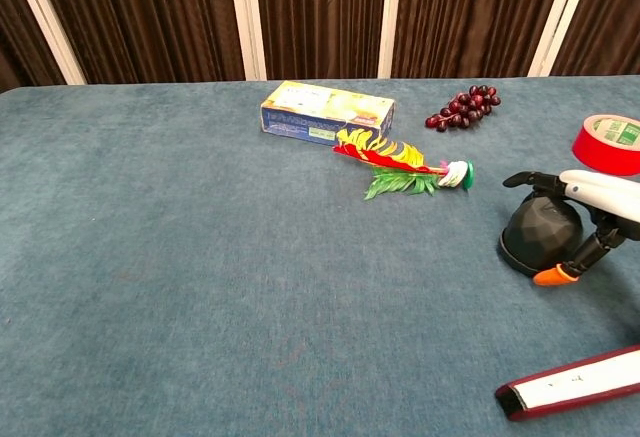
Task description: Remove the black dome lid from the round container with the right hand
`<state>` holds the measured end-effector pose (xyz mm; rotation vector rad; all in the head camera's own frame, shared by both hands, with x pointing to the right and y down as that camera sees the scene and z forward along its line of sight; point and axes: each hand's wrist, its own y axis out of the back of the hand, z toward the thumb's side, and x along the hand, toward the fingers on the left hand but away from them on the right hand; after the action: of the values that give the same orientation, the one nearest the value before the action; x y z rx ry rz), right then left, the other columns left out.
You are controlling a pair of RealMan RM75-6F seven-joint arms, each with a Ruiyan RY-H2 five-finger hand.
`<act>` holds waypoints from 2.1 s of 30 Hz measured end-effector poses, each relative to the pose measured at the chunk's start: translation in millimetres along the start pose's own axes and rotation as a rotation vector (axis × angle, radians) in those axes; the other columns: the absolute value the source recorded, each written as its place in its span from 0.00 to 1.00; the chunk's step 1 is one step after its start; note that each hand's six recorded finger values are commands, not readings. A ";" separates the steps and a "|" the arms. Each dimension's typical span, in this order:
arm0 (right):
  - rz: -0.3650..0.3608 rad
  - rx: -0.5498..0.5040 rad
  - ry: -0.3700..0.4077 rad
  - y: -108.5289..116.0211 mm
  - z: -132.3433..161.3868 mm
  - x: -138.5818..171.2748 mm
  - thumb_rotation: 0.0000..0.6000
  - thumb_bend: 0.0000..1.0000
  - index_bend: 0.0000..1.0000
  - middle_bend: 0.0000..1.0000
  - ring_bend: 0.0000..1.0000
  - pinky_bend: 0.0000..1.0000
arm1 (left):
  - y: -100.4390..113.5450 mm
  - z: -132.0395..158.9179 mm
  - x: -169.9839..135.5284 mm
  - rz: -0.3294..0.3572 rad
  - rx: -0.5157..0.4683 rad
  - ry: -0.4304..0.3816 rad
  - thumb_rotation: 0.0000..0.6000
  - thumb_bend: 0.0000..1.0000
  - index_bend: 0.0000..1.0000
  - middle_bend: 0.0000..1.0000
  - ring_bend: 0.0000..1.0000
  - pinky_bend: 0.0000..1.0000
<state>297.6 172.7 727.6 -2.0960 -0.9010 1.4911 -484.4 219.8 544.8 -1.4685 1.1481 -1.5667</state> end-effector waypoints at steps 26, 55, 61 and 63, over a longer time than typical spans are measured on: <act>-0.045 -0.020 0.039 7.6 6.1 3.9 1.00 0.14 0.30 0.41 0.12 0.00 | -4.0 2.0 -0.5 -0.011 0.016 -0.003 1.00 0.31 0.17 0.00 0.00 0.09; -0.072 -0.018 0.150 36.9 63.8 -1.4 1.00 0.14 0.38 0.42 0.13 0.00 | -1.6 -0.3 -0.1 -0.010 0.005 0.002 1.00 0.31 0.18 0.00 0.00 0.09; -0.080 -0.142 0.206 59.4 94.0 -5.1 1.00 0.14 0.39 0.43 0.14 0.00 | -1.3 -0.6 0.1 -0.010 0.003 0.002 1.00 0.31 0.18 0.00 0.00 0.09; -0.079 -0.224 0.229 69.2 104.2 -6.0 1.00 0.14 0.40 0.43 0.15 0.00 | -1.3 -0.5 0.1 -0.011 0.003 0.002 1.00 0.31 0.18 0.00 0.00 0.09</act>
<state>216.8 115.9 650.6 -2.3013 -1.0885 1.1263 -484.8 220.2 546.0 -1.4742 1.1398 -1.5770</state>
